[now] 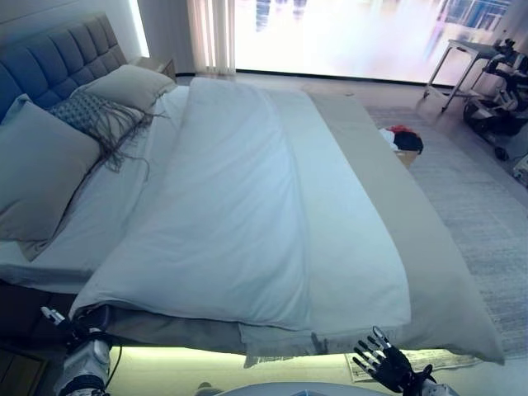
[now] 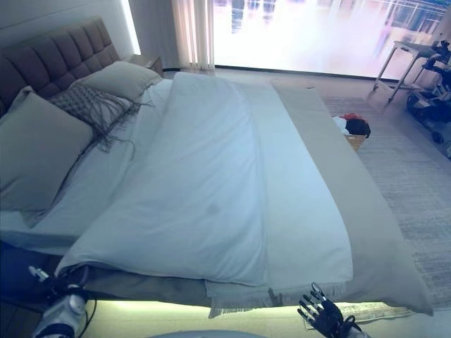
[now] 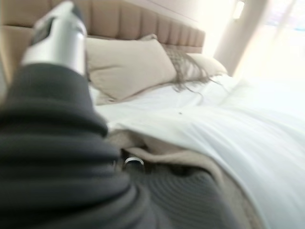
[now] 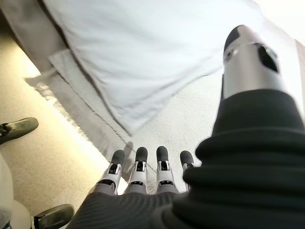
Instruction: Make the bed neatly
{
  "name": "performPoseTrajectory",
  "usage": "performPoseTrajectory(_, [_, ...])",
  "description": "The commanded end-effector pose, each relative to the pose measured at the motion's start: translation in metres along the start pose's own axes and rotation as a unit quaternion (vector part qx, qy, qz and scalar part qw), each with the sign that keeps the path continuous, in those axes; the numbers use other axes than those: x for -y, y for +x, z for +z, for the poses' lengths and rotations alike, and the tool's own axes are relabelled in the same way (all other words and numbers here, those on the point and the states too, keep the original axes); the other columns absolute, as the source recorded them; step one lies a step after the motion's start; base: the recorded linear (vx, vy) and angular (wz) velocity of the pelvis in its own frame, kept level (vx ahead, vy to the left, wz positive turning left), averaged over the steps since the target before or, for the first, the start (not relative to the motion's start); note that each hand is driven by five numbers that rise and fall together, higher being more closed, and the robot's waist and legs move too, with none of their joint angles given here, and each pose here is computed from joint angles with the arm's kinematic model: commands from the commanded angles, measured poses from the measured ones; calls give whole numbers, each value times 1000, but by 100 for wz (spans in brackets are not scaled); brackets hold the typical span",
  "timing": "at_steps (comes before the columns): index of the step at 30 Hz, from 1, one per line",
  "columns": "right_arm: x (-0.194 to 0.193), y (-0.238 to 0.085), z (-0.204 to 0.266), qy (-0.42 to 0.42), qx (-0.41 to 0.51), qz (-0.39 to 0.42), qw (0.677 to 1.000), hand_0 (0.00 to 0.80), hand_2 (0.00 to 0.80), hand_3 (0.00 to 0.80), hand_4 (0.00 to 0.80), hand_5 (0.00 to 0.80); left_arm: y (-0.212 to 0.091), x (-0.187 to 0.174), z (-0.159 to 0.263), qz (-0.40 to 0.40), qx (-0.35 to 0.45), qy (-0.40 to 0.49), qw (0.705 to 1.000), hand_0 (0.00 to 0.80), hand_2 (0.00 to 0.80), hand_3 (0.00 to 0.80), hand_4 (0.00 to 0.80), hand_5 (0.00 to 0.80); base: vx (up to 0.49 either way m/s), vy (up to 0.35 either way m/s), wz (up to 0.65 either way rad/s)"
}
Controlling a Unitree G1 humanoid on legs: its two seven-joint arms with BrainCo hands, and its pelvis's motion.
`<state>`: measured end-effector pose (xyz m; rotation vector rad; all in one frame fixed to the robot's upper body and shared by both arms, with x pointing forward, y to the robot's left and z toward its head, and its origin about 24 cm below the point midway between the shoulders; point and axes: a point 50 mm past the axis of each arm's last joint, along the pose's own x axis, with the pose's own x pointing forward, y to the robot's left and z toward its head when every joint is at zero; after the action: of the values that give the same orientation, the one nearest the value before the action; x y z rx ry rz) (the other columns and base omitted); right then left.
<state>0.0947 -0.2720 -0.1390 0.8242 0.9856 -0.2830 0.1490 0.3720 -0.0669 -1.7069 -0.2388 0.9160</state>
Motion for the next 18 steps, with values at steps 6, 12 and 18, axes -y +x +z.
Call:
performPoseTrajectory(6, [20,-17,31,40,61,-26,997,0,0,0,0,0,-43,89,155,-145,278,-30,949,0,0,0,0,0,-31,12,-8])
performPoseTrajectory(12, [26,-22,33,53,68,-31,996,0,0,0,0,0,-60,57,169,-99,311,-43,944,0,0,0,0,0,-18,8,-1])
performPoseTrajectory(18, [28,-25,35,59,75,-31,995,0,0,0,0,0,-65,51,171,-99,298,-42,948,0,0,0,0,0,0,0,0])
